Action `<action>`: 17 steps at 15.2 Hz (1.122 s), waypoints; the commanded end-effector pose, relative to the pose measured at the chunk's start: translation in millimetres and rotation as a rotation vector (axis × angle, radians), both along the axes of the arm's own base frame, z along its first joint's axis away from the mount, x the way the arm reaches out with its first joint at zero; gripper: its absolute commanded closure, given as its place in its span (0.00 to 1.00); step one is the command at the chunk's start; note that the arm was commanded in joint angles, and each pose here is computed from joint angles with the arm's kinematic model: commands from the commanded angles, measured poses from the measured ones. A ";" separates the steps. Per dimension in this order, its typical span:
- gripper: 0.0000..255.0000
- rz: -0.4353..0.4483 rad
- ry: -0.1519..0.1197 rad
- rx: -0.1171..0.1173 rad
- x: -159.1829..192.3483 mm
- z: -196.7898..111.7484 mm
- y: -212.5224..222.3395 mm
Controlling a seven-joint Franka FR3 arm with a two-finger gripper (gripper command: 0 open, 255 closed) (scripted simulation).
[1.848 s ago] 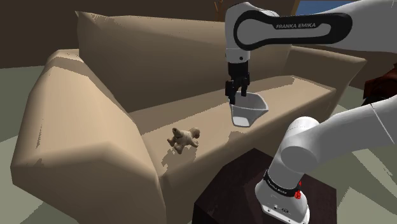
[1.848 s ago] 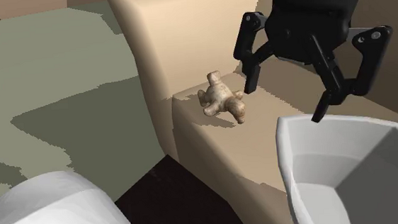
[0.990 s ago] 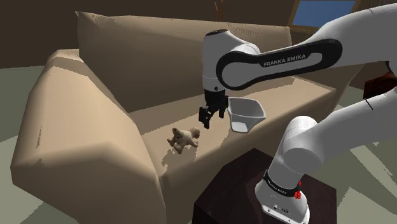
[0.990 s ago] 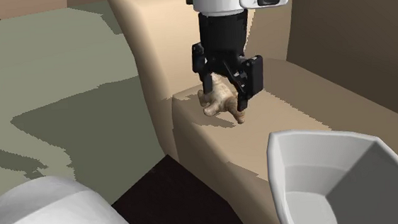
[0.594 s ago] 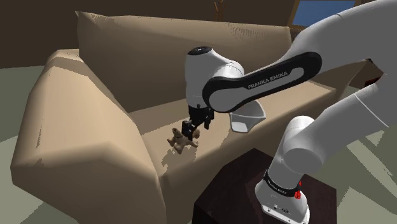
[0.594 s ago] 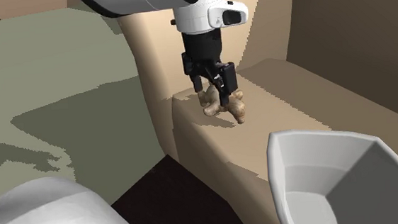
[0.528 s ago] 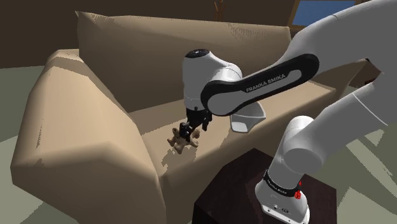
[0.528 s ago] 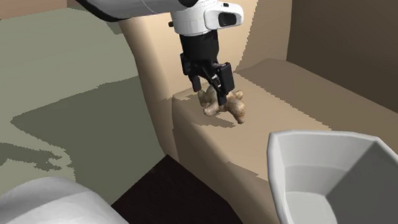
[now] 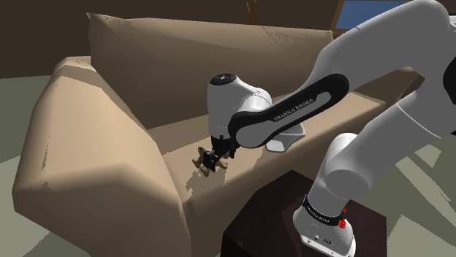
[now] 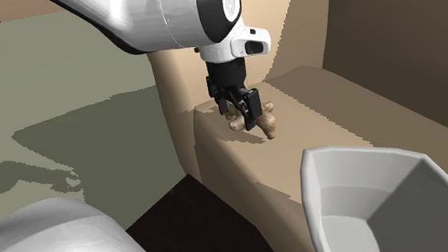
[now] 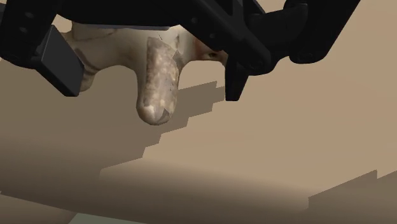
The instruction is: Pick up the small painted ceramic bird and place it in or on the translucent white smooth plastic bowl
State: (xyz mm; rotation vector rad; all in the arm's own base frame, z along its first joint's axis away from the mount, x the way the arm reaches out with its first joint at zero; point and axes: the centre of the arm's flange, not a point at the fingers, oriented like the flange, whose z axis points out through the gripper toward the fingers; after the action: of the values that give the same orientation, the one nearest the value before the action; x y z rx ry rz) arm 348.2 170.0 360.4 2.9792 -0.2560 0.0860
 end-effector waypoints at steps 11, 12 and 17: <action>1.00 0.000 0.000 0.000 -0.1 -4.4 -0.1; 1.00 0.000 0.000 0.000 -0.1 -4.4 -0.1; 1.00 0.000 0.000 0.000 -0.1 -4.4 -0.1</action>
State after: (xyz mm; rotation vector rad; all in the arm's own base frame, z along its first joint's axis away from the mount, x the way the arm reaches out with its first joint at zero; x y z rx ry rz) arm 348.1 169.7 355.9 2.9791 -0.2562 0.0859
